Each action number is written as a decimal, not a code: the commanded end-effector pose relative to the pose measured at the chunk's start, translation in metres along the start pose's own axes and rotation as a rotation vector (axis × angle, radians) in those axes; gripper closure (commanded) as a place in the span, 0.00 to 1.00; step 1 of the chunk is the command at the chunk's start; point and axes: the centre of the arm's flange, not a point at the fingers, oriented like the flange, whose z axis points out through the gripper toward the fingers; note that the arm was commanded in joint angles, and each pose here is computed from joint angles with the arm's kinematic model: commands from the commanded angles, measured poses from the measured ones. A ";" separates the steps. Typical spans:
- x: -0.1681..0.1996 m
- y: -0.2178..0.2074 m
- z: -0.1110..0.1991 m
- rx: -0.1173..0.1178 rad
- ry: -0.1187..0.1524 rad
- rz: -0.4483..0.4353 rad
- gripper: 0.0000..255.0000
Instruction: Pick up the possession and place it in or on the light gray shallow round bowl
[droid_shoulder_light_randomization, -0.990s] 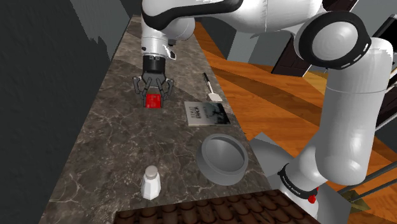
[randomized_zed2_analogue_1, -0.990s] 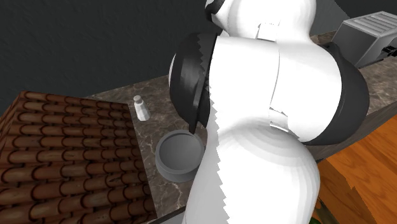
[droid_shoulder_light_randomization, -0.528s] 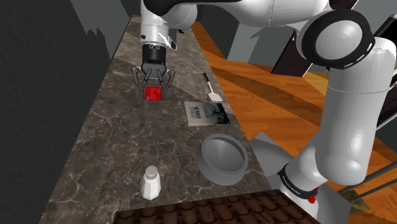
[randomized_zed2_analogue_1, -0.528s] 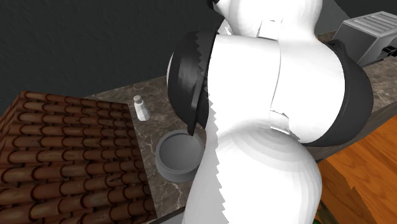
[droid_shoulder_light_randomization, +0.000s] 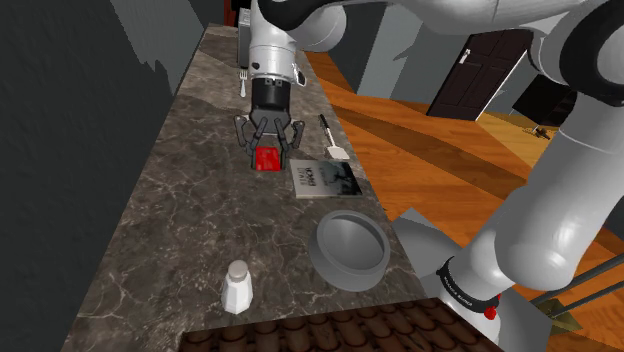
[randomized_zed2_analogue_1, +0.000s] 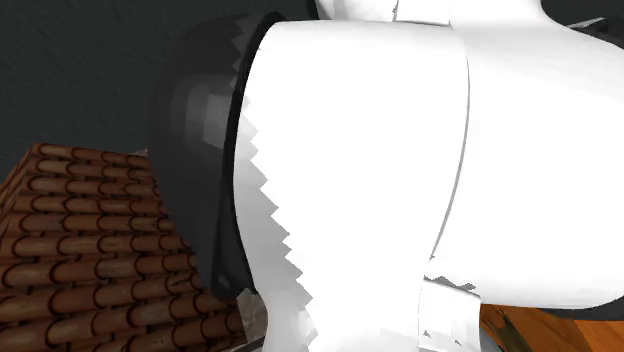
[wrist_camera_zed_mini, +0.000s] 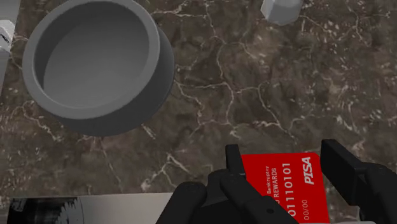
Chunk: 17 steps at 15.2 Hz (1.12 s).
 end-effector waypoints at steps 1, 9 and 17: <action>-0.015 0.019 0.009 0.000 0.000 0.001 1.00; -0.080 0.093 0.047 0.000 0.000 0.001 1.00; -0.146 0.167 0.085 0.000 0.000 0.001 1.00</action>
